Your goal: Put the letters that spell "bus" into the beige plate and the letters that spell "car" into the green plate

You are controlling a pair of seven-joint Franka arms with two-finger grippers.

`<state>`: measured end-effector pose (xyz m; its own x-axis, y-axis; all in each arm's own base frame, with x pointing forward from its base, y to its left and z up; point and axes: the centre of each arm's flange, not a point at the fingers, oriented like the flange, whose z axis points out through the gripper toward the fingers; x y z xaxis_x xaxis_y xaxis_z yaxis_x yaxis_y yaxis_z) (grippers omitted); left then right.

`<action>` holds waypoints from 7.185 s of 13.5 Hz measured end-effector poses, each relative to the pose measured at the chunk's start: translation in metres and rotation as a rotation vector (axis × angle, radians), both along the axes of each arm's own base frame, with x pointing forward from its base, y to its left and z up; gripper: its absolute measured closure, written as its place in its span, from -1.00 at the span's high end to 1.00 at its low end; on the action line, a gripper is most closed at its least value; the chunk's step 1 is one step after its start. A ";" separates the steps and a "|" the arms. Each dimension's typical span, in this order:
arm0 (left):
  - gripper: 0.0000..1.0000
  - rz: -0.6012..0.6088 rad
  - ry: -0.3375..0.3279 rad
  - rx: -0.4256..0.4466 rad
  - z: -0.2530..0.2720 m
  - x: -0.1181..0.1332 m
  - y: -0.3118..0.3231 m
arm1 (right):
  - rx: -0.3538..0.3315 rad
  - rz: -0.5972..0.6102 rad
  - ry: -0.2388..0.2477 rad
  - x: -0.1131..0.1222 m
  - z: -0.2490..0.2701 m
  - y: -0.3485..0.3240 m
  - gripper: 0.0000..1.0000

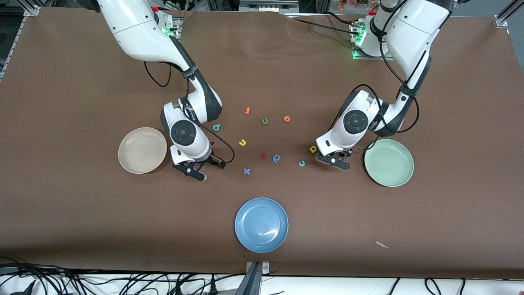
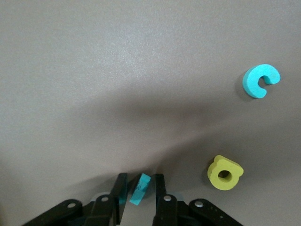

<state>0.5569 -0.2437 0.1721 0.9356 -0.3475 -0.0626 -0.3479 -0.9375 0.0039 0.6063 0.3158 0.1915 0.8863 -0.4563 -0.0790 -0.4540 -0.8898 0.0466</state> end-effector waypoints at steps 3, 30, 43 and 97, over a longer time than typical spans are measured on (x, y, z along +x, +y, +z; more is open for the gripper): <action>-0.71 0.000 -0.005 -0.003 0.000 0.000 -0.001 | 0.026 -0.035 0.036 0.005 0.009 0.001 0.99; 1.00 -0.055 0.006 -0.019 0.078 0.014 -0.001 | 0.063 -0.001 -0.062 -0.007 -0.015 0.013 0.13; 0.16 -0.171 -0.003 -0.055 0.003 -0.020 -0.068 | 0.060 0.001 -0.073 -0.003 -0.012 0.007 -0.19; -0.52 -0.514 -0.030 -0.061 0.008 0.047 -0.097 | 0.029 -0.028 -0.075 -0.134 -0.012 0.008 0.90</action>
